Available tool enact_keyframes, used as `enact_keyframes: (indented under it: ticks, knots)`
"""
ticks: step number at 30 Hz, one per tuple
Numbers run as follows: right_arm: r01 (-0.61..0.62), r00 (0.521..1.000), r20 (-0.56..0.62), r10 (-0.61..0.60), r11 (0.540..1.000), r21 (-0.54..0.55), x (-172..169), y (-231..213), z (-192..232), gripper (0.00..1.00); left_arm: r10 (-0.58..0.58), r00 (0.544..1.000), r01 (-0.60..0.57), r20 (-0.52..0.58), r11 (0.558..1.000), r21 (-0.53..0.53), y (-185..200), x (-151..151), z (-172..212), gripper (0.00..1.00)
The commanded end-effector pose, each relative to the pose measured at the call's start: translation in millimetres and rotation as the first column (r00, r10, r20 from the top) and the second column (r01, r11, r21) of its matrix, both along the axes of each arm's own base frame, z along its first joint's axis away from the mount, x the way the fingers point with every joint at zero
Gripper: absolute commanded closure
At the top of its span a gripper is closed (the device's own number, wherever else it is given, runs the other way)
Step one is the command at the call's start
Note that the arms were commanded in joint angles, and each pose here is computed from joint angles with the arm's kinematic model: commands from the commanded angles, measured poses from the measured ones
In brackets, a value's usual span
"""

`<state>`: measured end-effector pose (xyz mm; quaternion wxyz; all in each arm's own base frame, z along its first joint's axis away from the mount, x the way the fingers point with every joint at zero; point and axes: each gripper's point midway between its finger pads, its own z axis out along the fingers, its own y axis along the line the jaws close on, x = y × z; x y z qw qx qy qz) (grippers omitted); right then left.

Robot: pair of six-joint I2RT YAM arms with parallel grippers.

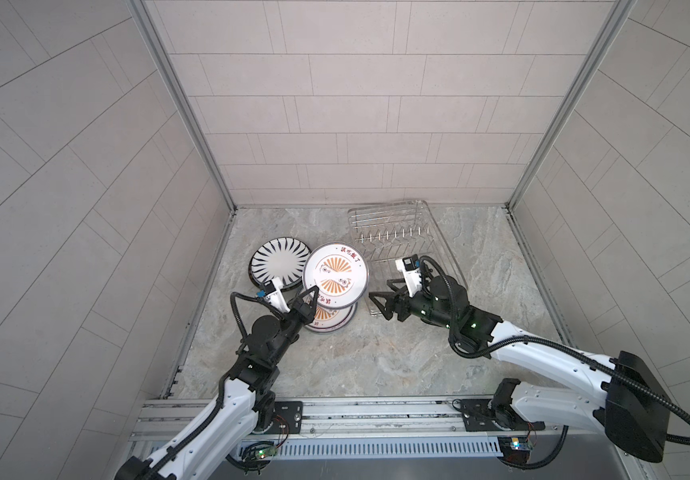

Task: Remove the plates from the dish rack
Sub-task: 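Move the plate toward the stack with the left gripper while the right releases, then lower the sunburst plate flat onto the plate stack with the left gripper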

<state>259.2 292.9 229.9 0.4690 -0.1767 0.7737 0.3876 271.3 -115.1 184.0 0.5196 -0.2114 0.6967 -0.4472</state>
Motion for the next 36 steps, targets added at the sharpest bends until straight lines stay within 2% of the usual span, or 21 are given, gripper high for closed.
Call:
enact_keyframes:
  ticks: [1,9,12,20,27,36]
  knots:
    - [0.013,0.999,0.041,-0.011,0.999,-0.037,-0.4,-2.0,-0.4,0.14,0.044,0.999,-0.044,-0.007,0.992,-0.118,12.2,3.8,6.2,1.0]
    - [-0.044,0.998,0.045,0.049,0.993,-0.112,-5.9,19.0,-11.1,0.14,0.078,0.989,-0.093,-0.123,0.988,-0.122,18.0,4.4,-18.5,1.0]
    - [-0.055,0.997,0.041,0.06,0.991,-0.122,-5.4,24.3,-13.2,0.15,0.102,0.972,-0.129,-0.21,0.984,-0.122,22.3,1.8,-34.7,1.0]
    - [-0.056,0.997,0.039,0.061,0.991,-0.124,-3.4,32.3,-14.1,0.15,0.18,0.916,-0.233,-0.359,0.966,-0.109,36.9,-5.3,-62.1,1.0]
    - [-0.034,0.999,0.033,0.039,0.991,-0.132,0.4,31.0,-16.4,0.15,0.132,0.882,-0.193,-0.453,0.977,-0.093,25.7,-7.5,-82.1,1.0]
    - [-0.014,0.999,0.04,0.02,0.99,-0.138,-0.4,24.9,-16.9,0.15,0.083,0.871,-0.161,-0.484,0.979,-0.123,15.1,-5.0,-90.8,1.0]
